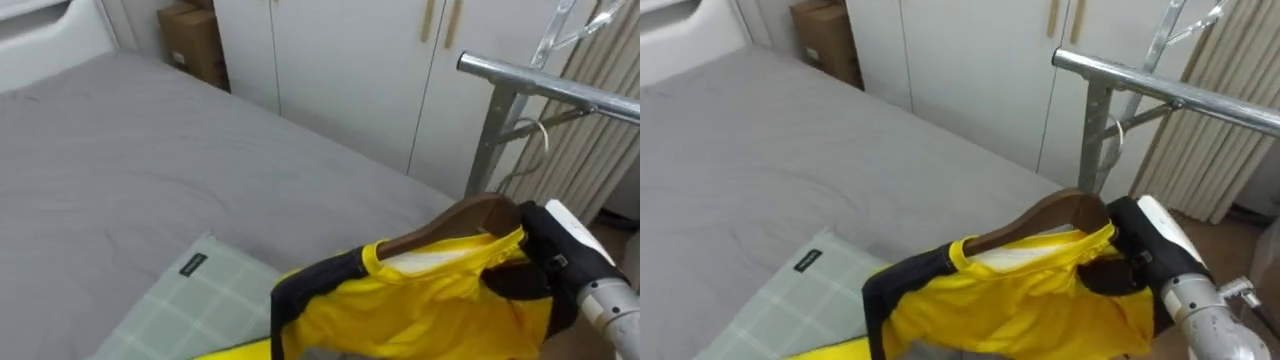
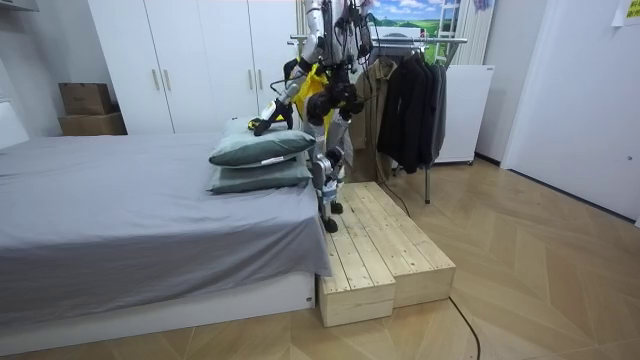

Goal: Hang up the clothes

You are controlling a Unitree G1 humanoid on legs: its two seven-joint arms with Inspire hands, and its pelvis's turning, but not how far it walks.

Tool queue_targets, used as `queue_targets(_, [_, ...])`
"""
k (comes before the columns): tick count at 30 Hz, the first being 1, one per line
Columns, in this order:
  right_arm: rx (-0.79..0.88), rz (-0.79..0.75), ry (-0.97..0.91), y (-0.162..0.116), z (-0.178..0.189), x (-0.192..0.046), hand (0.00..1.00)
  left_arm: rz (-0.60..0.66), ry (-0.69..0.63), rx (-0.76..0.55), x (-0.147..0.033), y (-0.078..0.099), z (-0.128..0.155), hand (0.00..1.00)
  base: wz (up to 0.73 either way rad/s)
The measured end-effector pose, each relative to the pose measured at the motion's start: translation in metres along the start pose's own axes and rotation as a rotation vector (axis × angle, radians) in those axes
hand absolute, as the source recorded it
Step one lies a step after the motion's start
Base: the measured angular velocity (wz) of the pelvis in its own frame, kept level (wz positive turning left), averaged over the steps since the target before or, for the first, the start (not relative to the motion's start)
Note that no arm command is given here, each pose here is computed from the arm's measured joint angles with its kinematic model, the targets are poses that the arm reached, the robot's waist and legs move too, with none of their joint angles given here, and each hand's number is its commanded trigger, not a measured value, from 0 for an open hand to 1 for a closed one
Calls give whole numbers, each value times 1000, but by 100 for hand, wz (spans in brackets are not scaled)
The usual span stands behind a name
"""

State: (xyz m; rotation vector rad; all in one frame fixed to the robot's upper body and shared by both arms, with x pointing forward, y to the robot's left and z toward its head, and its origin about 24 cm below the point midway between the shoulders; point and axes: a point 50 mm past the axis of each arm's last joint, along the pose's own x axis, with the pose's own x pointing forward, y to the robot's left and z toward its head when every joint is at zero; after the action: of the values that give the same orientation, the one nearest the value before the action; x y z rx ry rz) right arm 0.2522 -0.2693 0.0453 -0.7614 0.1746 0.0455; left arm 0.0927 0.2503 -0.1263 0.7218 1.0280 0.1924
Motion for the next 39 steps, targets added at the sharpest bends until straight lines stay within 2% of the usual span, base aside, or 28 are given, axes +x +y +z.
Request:
queue_targets(3, [0,-30,4,-3,-3,-7,100,17,20,20,0,7,-4,0,-18])
queue_targets(4, [0,-59,-32,-10,5,-6,100,45,33,15,2,15,-7,0,-75])
queue_targets(6, [-13,-71,-85,-14,18,-6,100,60,134,-52,-1,12,-25,0,-138])
queue_targets(10, [0,-54,-84,-13,18,-7,100,120,261,-86,-4,24,-57,0,-129])
queue_targets(12, [50,-34,-42,-2,9,-7,100,168,306,-101,-5,29,-68,0,-124])
queue_targets(21, [5,1,-8,6,6,-4,100,217,379,-191,-10,26,-75,0,-41])
queue_targets(28, [-18,-12,-101,-6,31,6,100,286,373,-178,-9,33,-74,0,-3])
queue_targets(39, [-15,-14,-100,-6,32,6,100,298,363,-172,-8,34,-72,0,0])
